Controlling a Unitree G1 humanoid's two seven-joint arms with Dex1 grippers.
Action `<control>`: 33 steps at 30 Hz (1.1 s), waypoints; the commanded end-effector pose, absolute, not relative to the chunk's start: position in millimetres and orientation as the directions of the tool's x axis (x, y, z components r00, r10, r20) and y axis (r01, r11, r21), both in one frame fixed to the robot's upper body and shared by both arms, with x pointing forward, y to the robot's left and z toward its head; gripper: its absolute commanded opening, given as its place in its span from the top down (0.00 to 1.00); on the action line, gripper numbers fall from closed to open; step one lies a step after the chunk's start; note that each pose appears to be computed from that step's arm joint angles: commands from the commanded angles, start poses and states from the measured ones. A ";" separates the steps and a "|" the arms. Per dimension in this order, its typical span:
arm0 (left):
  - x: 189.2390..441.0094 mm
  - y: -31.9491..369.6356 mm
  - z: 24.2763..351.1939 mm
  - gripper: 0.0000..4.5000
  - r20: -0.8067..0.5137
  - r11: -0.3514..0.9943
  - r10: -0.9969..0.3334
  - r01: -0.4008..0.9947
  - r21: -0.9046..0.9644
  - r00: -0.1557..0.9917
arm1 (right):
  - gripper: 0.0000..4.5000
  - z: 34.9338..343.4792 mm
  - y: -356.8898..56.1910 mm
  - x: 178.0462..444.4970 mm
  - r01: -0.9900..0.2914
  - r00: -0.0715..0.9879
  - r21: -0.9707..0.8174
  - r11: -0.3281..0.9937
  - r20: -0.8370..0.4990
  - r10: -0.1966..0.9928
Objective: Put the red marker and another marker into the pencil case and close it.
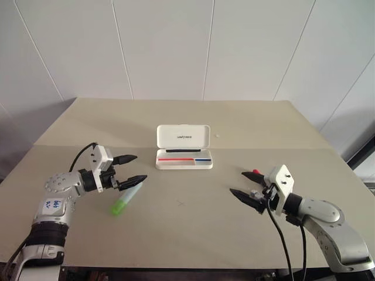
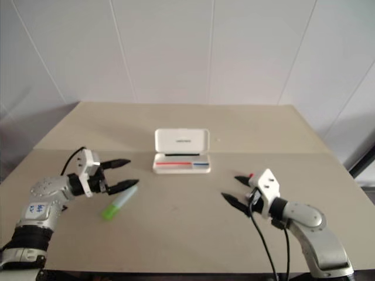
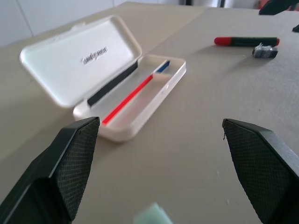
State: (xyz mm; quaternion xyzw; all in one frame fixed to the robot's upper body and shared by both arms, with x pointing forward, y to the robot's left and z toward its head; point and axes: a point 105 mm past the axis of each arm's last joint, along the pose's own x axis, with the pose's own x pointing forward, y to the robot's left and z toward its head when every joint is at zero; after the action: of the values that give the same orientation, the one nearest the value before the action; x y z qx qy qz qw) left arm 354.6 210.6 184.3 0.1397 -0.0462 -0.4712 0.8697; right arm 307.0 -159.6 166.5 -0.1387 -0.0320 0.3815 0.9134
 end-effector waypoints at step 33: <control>428.6 124.6 174.2 0.01 -0.348 0.391 -0.804 0.869 0.303 0.483 | 0.00 173.1 -160.5 272.8 -0.580 0.789 -0.277 0.766 0.041 0.612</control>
State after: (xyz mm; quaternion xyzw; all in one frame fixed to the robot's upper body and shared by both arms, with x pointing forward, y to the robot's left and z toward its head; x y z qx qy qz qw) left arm 426.2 127.6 165.1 0.2030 0.0817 -0.5044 0.8353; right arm 276.9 -159.6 158.8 -0.1200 -0.0362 0.3291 0.9359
